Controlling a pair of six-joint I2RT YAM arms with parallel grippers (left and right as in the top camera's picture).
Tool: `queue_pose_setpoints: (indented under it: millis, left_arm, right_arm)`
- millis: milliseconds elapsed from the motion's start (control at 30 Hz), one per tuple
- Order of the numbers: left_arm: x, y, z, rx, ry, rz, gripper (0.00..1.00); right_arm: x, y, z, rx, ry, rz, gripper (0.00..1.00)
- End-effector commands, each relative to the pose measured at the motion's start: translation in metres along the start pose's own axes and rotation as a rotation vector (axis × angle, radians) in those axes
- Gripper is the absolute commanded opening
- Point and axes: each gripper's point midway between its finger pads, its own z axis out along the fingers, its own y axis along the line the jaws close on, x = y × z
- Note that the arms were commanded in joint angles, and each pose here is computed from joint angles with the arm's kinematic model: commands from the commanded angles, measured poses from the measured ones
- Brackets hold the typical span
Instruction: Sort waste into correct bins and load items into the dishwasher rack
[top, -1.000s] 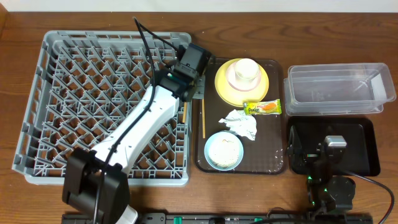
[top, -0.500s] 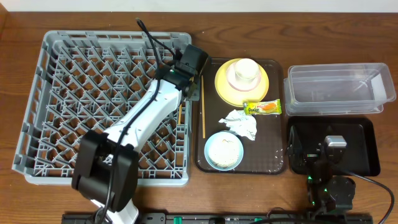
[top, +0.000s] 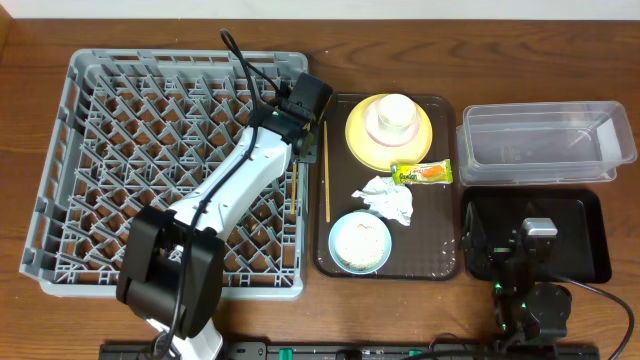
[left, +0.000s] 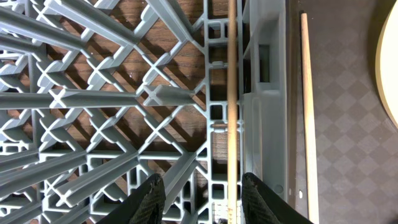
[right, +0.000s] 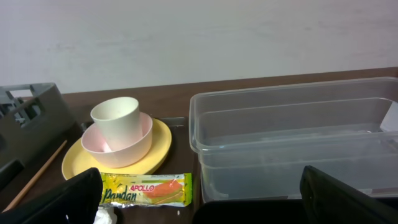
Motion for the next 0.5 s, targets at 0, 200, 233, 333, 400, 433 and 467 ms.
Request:
queue_pose_setpoints:
  millis: [0,200,233,333,400,433,467]
  left_arm:
    - [-0.013,-0.001,-0.027,0.038,-0.063,-0.018,0.44]
    - [-0.021,-0.008,-0.076,0.133,-0.146,-0.057,0.44]
    - [-0.021,-0.011,-0.088,0.16,-0.165,-0.053,0.44]
    - [-0.021,-0.019,-0.11,0.203,-0.202,-0.044,0.44]
    - [-0.019,-0.025,-0.122,0.222,-0.22,-0.031,0.44]
    - [-0.017,-0.029,-0.127,0.233,-0.226,-0.024,0.44]
    - [-0.014,-0.034,-0.13,0.242,-0.229,-0.011,0.44]
  right_arm:
    - [0.001,-0.003,0.0,0.014,0.004,-0.008,0.99]
    - [0.001,-0.003,0.0,0.014,0.004,-0.008,0.99]
    - [0.001,-0.003,0.0,0.013,0.004,-0.008,0.99]
    - [0.001,-0.003,0.0,0.013,0.004,-0.008,1.0]
    - [0.001,-0.003,0.0,0.014,0.004,-0.008,0.99]
    - [0.001,-0.003,0.0,0.014,0.004,-0.008,0.99]
    - [0.001,-0.003,0.0,0.014,0.004,-0.008,0.99]
